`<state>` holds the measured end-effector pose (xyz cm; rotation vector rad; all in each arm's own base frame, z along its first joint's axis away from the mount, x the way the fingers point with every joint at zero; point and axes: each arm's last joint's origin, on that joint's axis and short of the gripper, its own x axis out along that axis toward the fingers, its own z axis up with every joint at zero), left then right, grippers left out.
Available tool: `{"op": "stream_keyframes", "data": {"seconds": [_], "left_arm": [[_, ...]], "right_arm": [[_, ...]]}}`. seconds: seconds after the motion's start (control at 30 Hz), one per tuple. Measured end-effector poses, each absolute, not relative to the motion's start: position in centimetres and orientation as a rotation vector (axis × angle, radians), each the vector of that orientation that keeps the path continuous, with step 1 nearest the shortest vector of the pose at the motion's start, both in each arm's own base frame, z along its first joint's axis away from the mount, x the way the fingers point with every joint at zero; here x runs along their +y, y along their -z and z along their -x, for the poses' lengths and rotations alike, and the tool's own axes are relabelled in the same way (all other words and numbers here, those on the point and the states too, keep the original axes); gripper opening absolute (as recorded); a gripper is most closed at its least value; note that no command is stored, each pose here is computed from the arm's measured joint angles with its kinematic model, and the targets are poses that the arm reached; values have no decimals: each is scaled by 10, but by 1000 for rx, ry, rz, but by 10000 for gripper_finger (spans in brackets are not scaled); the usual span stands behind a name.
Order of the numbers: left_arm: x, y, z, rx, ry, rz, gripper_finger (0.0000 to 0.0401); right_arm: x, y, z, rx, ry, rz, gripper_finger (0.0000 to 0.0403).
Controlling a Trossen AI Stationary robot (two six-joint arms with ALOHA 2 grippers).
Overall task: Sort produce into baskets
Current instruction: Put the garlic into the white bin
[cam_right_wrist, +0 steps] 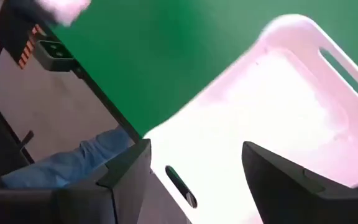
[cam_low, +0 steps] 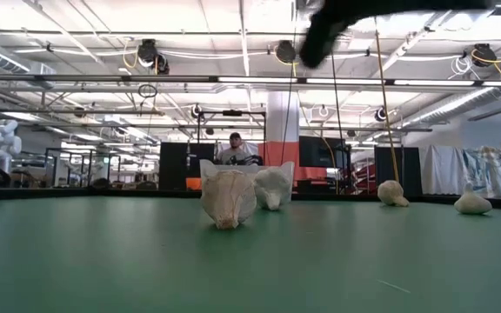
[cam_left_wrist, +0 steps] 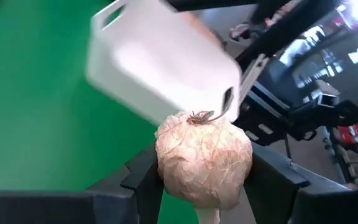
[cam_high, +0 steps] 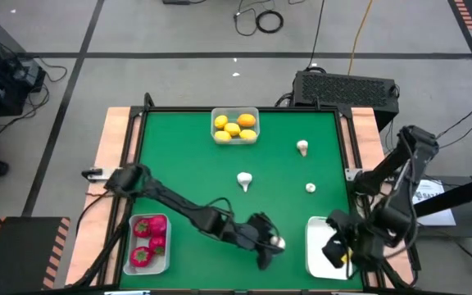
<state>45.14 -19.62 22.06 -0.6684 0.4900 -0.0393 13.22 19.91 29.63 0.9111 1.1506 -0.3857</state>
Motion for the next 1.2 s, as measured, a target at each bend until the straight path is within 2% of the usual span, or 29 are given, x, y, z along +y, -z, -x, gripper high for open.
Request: {"op": "stream_keyframes", "data": {"seconds": [0.27,0.57,0.83,1.0,1.2], "left_arm": [[-204,-225,-509,375,127,511,189],[-185,-195,-554,321,143,452,189],[-176,-178,-568,218,133,467,189],[-169,-176,-570,206,80,458,189],[-166,-176,-571,216,124,402,191]], "right_arm": [[207,-294,-110,1140,464,-948,242],[206,-293,-103,1139,520,-969,242],[203,-292,-102,1133,559,-964,242],[201,-292,-103,1084,568,-948,242],[201,-292,-104,1052,565,-944,242]]}}
